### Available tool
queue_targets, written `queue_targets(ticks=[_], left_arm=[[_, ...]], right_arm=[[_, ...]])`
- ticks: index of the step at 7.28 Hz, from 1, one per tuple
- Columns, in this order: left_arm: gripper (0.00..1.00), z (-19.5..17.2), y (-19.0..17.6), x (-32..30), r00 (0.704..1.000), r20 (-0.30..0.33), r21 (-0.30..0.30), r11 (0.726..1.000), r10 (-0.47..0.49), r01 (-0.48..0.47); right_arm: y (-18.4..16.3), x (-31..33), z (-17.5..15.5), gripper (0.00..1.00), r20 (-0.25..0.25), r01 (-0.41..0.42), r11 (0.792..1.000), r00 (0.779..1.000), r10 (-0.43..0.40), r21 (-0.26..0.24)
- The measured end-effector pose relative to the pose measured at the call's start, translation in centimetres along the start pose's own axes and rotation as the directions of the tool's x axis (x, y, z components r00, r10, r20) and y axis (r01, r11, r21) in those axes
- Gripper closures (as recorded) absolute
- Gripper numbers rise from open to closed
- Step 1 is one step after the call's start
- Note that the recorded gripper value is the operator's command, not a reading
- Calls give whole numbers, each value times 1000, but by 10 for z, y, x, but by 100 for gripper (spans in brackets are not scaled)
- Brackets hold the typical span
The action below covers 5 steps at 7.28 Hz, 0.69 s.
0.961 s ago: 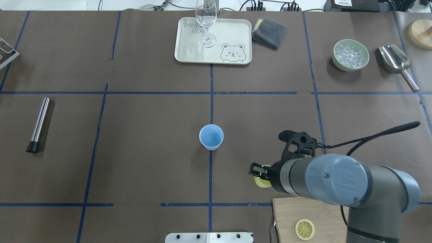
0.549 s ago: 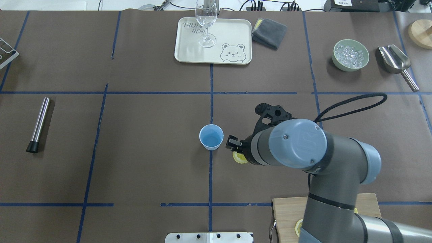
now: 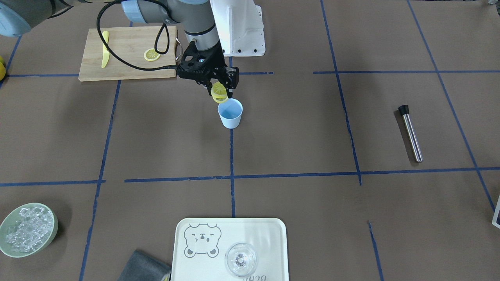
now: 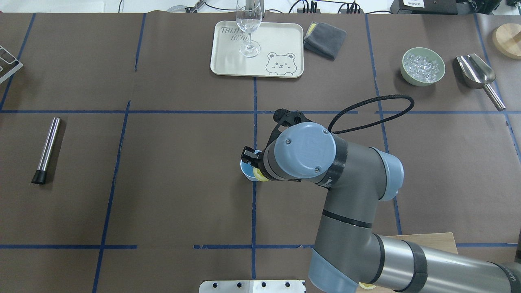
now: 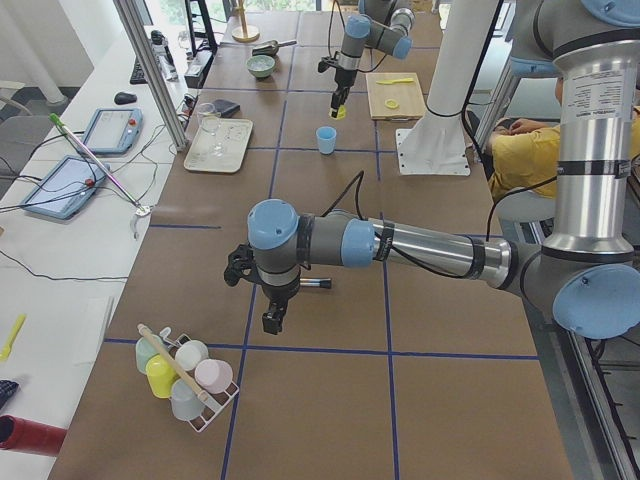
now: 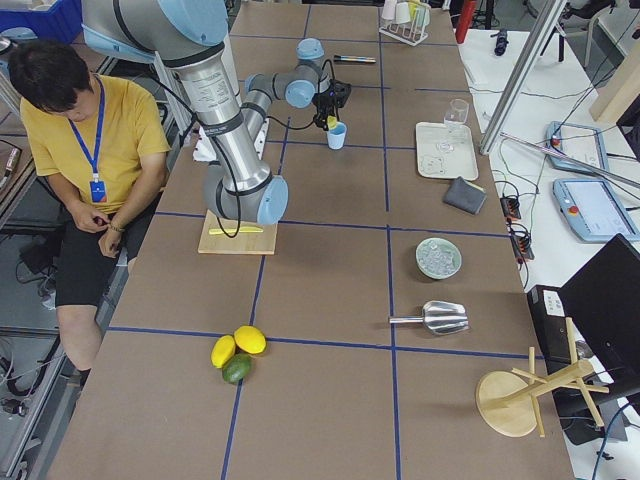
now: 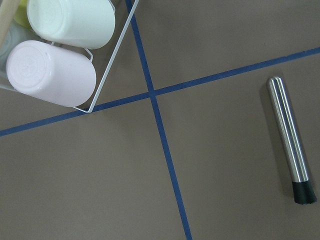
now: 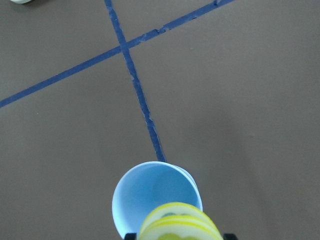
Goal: Squeeze lemon into cup
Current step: 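Carry the lemon slice with the right gripper over the blue cup, then lower the lemon slice into the cup and open the right gripper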
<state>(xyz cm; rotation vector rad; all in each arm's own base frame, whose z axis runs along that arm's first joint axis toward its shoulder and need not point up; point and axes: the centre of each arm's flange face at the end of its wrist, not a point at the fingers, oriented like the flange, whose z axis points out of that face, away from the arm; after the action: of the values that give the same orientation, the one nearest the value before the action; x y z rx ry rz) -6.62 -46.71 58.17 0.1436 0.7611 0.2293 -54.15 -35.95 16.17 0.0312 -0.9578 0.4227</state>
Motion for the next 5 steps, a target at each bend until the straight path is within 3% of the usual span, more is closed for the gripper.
queue_targets(ticks=[5], left_arm=[[0,-2,4,3,1000,1,4,1000,2,-2]], right_arm=[[-9,-28,18,35,-23,-11,1000,1000,12,16]])
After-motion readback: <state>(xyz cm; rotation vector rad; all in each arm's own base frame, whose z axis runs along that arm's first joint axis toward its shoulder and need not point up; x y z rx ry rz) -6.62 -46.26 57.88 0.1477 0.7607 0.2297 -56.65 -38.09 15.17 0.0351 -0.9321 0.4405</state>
